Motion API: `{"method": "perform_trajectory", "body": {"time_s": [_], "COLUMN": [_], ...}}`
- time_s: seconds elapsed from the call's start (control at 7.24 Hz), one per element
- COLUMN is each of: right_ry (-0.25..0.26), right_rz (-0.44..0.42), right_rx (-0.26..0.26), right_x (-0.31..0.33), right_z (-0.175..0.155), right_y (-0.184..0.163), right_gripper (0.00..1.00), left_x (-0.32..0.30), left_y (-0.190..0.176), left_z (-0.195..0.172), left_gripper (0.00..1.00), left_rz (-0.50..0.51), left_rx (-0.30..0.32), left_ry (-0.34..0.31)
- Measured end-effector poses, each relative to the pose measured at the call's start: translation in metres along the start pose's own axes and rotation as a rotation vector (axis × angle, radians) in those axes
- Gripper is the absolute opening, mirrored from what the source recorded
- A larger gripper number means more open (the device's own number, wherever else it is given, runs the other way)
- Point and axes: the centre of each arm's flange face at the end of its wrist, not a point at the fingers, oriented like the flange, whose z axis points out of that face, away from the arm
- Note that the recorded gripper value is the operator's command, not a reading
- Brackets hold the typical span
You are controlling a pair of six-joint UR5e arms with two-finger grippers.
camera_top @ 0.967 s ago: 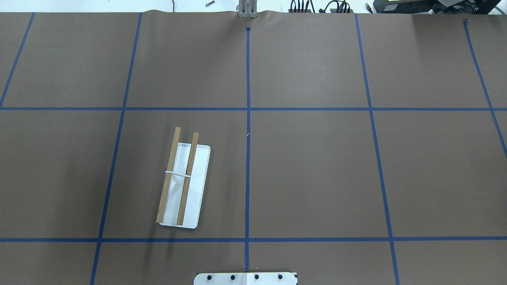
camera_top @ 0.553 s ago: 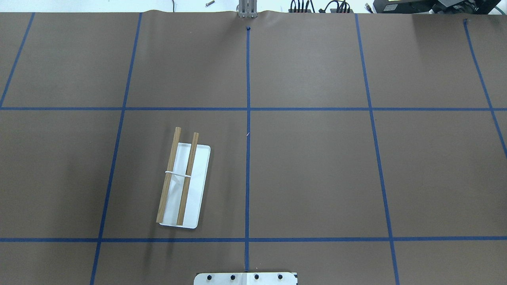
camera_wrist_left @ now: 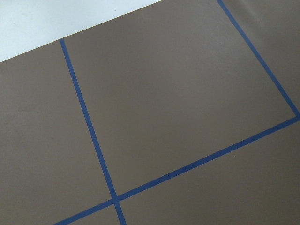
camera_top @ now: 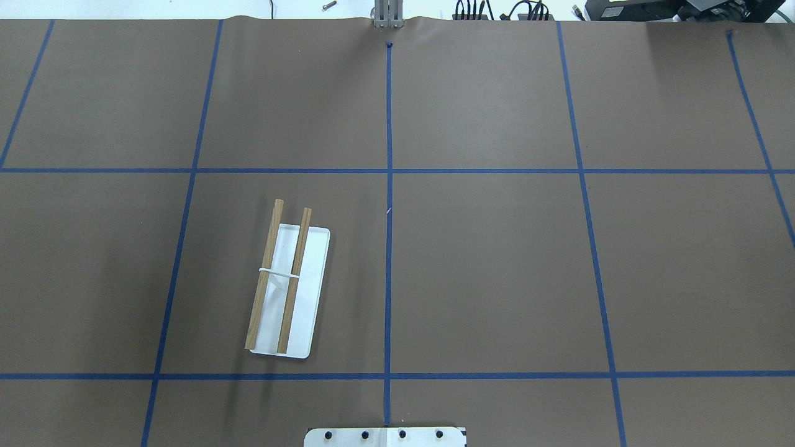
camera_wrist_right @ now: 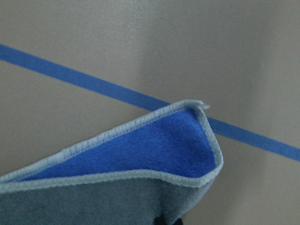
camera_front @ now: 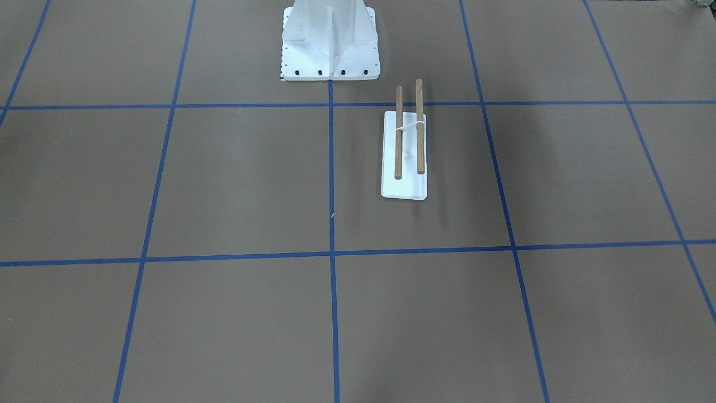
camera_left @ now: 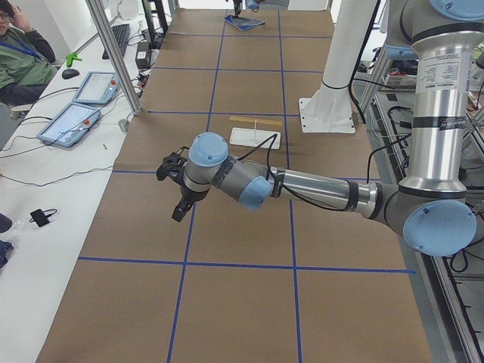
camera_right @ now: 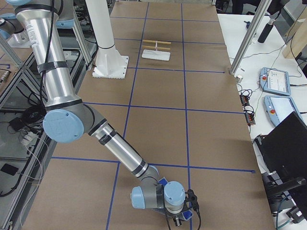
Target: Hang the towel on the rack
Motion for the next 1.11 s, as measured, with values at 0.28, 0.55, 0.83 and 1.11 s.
{"method": "perform_trajectory", "body": {"time_s": [0.28,0.55,0.83,1.11], "right_ry": [0.000,-0.020,-0.032,-0.032], "right_rz": [-0.018,-0.041,-0.069,-0.165], "right_rx": [0.033,0.097,0.172,0.276], "right_x": [-0.003,-0.012,-0.032,-0.080], "right_z": [-0.013,-0.048,-0.108,-0.179], "right_y": [-0.022,-0.066,-0.127,-0.187], "right_gripper": [0.00,0.00,0.00,0.00], "left_x": [-0.001,-0.002,-0.002,0.000], "left_y": [-0.001,0.000,-0.001,-0.004], "left_z": [0.002,0.003,0.003,0.001], "left_gripper": [0.99,0.99,0.99,0.99], "left_rz": [-0.002,-0.003,-0.002,0.008], "left_rx": [-0.002,-0.004,-0.004,0.004], "left_ry": [0.000,0.000,0.001,0.002]}}
